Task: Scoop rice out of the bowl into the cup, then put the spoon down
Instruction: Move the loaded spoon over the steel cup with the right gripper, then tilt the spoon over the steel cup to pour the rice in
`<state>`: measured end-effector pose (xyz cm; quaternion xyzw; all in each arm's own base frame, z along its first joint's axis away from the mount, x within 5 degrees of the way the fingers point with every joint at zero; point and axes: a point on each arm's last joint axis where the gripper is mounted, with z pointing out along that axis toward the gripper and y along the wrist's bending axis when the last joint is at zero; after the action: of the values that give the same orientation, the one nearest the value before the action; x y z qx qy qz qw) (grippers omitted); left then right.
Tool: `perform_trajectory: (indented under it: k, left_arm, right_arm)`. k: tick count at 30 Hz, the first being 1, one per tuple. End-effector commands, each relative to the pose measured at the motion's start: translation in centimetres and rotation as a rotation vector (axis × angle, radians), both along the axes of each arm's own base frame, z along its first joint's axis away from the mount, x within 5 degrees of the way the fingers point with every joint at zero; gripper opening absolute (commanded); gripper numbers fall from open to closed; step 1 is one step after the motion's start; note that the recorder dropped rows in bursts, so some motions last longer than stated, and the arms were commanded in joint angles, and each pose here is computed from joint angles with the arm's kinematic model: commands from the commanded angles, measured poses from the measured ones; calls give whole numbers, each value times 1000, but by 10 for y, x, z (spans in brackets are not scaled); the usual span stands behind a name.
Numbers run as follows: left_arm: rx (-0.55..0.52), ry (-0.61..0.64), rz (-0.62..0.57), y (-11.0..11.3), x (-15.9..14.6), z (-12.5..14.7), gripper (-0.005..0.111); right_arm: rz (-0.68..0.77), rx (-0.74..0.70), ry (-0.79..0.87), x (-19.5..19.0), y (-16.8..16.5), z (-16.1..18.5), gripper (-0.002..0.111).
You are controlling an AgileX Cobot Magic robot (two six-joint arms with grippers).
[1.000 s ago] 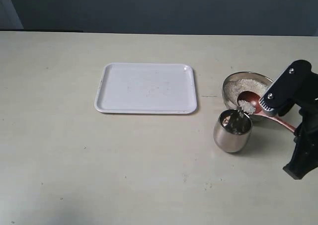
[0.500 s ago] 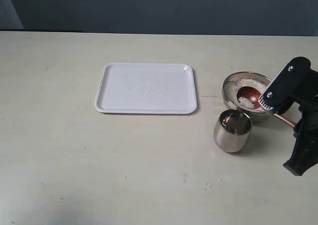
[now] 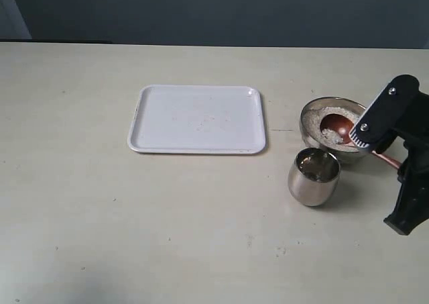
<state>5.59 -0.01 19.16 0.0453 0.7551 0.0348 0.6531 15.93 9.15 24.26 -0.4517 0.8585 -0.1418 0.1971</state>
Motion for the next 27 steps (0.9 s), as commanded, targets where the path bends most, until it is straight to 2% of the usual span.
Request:
perform_trajectory:
  k: [1,6,27]
  left_arm:
    - [-4,-17,-5,0,0,2,0]
    - [-4,-17,-5,0,0,2,0]
    - [-4,-17,-5,0,0,2,0]
  right_arm:
    - [20,-6,-16,0,0,-2,-1]
    - [39,-17,-10,-3,-2,-12,-1]
    - [74,-67,-60,1,-5,-9,-1]
